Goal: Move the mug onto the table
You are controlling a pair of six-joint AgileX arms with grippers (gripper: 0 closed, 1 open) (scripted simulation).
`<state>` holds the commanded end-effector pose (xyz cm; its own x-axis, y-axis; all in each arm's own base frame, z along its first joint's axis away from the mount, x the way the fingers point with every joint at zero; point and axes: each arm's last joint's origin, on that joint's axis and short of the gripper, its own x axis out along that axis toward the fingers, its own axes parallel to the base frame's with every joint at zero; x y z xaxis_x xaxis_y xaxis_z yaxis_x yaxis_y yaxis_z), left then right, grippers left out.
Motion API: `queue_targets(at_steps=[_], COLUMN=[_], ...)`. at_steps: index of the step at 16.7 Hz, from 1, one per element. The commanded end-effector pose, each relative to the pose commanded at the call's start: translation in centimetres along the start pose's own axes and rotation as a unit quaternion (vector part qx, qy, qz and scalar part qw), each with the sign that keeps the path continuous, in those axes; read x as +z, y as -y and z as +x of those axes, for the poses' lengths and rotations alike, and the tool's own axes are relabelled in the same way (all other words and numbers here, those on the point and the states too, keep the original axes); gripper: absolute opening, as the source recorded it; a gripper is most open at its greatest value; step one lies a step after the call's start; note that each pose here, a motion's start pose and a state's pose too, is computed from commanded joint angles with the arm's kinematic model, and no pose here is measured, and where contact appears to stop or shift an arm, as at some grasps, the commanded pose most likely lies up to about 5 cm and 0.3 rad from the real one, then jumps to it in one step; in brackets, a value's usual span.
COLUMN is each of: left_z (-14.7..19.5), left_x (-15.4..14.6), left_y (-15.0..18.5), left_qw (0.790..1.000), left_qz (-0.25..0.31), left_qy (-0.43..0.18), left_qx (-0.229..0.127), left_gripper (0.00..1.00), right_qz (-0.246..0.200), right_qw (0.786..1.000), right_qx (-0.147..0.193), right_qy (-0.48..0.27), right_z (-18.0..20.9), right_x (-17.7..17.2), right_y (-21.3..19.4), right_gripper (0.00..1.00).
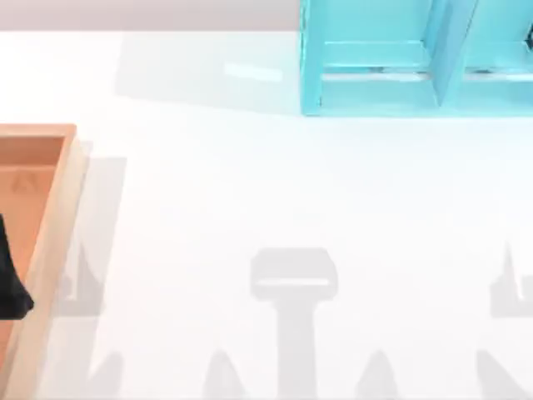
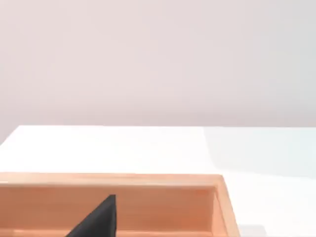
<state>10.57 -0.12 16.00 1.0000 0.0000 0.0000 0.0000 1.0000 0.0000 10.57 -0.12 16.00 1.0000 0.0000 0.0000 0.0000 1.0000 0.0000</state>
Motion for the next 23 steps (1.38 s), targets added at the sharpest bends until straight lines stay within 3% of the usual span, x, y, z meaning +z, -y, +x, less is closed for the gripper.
queue_targets(at_steps=[5,8,10,13,17,20,23], left_z=[0.0,0.5,1.2,3.2,6.5,8.7,10.1], left_x=[1.1,3.1,4.5,6.4,7.9,8.4,8.7], left_y=[-0.2,-0.8,-1.3,-2.5,-4.7,-6.4,-7.7], left_qw=[0.999,0.991,0.975,0.928,0.833,0.765,0.720], left_qz=[0.011,0.032,0.045,0.054,0.044,0.027,0.012], left_qy=[-0.034,-0.123,-0.212,-0.366,-0.550,-0.643,-0.694], left_qx=[0.011,0.030,0.041,0.047,0.033,0.013,-0.002], left_gripper=[1.00,1.00,1.00,1.00,1.00,1.00,1.00], right_qz=[0.000,0.000,0.000,0.000,0.000,0.000,0.000], right_qw=[1.000,1.000,1.000,1.000,1.000,1.000,1.000], right_qx=[0.000,0.000,0.000,0.000,0.000,0.000,0.000], right_qy=[0.000,0.000,0.000,0.000,0.000,0.000,0.000], right_z=[0.0,0.0,0.0,0.0,0.0,0.0,0.0], right_x=[0.0,0.0,0.0,0.0,0.0,0.0,0.0], right_y=[0.0,0.0,0.0,0.0,0.0,0.0,0.0], right_gripper=[1.00,1.00,1.00,1.00,1.00,1.00,1.00])
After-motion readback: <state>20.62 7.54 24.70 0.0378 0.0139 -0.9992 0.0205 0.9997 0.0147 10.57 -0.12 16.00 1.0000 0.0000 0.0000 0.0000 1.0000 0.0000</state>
